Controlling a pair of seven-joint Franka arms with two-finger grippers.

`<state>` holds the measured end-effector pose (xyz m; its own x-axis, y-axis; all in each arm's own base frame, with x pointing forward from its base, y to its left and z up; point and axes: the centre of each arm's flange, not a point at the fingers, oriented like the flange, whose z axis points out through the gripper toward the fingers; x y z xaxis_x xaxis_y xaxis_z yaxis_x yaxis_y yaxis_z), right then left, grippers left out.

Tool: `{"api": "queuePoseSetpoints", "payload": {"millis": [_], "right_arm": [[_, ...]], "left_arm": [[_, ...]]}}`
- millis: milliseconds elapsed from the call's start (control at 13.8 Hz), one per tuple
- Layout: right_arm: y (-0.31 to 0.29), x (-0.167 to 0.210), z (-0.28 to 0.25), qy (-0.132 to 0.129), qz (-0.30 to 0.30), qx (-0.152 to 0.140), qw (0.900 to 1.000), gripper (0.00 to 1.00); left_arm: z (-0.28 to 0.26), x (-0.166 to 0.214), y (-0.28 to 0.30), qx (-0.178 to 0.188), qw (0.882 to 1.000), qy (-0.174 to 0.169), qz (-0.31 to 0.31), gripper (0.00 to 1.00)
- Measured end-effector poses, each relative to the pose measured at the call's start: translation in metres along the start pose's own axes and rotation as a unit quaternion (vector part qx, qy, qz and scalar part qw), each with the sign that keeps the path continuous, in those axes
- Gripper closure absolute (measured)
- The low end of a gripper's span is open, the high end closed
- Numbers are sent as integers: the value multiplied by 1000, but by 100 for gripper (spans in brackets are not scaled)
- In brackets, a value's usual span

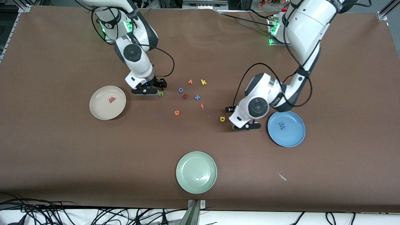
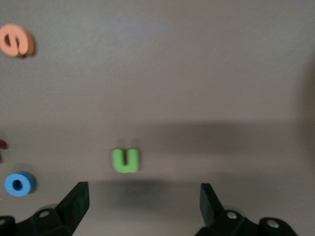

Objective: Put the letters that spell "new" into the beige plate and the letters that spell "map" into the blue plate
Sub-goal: 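Grasp the green u with the right gripper while the left gripper grasps P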

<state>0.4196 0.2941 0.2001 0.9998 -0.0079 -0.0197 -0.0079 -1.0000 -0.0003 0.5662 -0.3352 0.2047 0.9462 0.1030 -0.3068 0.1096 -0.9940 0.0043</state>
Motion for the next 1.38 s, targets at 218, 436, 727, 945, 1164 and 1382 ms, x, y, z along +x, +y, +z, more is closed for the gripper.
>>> {"api": "queuePoseSetpoints", "payload": {"millis": [218, 436, 727, 945, 1164, 1382], "right_arm": [[-13, 2, 11, -1, 3, 1, 1000, 0], [-18, 16, 12, 4, 7, 6, 1000, 0], [-19, 18, 24, -4, 9, 1, 1000, 1], [-18, 18, 27, -6, 9, 0, 1000, 19], [-17, 19, 27, -6, 10, 0, 1000, 34], [-17, 19, 26, -5, 10, 0, 1000, 48]], "left_arm": [[33, -14, 8, -2, 1000, 7, -3, 5], [35, -9, 0, -4, 1000, 8, -10, 6], [34, -8, -2, -5, 1000, 9, -11, 7], [34, -8, -2, -5, 1000, 9, -11, 7], [34, -8, -2, -5, 1000, 9, -11, 12], [35, -7, -3, 3, 1000, 15, -3, 38]]}}
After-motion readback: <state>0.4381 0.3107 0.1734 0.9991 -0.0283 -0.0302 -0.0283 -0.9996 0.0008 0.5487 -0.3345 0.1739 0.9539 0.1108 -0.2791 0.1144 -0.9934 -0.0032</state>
